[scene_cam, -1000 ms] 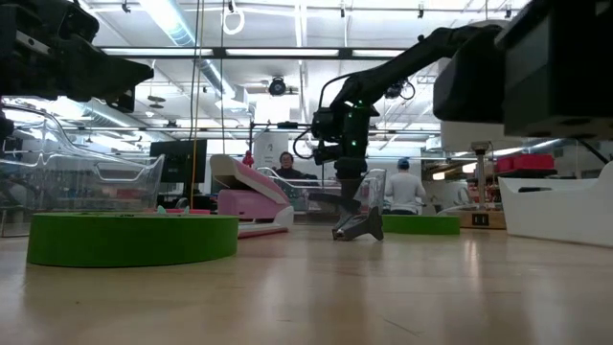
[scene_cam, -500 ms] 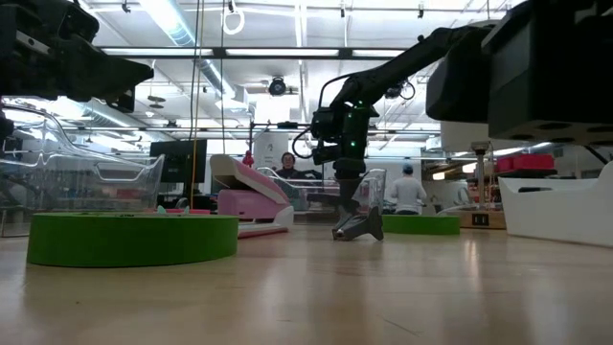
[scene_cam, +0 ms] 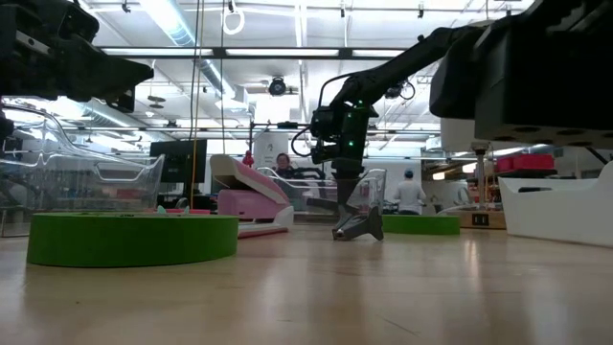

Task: Pick and place Stapler, Stapler remover, tape
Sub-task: Put the black stapler into the top transparent bin, then put the top green tape into the bottom transparent bin

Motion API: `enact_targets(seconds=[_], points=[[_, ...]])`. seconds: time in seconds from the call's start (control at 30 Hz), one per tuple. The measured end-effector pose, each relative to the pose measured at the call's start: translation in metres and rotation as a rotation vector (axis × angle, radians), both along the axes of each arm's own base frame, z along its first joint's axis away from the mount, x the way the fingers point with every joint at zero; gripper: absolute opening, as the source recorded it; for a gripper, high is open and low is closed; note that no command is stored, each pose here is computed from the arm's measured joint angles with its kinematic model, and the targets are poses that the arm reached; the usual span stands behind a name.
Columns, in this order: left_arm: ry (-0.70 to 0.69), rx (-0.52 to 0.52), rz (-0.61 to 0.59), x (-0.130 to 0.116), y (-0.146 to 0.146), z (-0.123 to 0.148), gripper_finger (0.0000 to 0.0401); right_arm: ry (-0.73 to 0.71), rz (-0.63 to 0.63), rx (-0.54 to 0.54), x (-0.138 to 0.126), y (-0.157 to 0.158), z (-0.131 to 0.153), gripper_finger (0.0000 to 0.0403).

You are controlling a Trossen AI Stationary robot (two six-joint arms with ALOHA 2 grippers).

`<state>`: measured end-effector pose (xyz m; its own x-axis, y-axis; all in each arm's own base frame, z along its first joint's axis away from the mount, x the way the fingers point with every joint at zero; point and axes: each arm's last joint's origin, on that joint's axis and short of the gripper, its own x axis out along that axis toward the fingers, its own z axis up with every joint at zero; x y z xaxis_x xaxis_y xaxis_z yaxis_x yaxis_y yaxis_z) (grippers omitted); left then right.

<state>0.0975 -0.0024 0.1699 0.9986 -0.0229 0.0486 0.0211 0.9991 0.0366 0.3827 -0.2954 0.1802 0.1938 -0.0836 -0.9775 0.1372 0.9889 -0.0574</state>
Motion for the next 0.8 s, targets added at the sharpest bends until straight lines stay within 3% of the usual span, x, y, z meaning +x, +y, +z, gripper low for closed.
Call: enact_targets(seconds=[0.27,0.8], points=[[0.000,0.000,0.000,0.000,0.000,0.000,0.0018,0.021,0.009,-0.008,-0.003,0.006,0.012,0.0256],[0.000,0.000,0.000,0.000,0.000,0.000,0.0018,-0.070,0.054,-0.172,-0.012,0.037,0.094,0.0261]])
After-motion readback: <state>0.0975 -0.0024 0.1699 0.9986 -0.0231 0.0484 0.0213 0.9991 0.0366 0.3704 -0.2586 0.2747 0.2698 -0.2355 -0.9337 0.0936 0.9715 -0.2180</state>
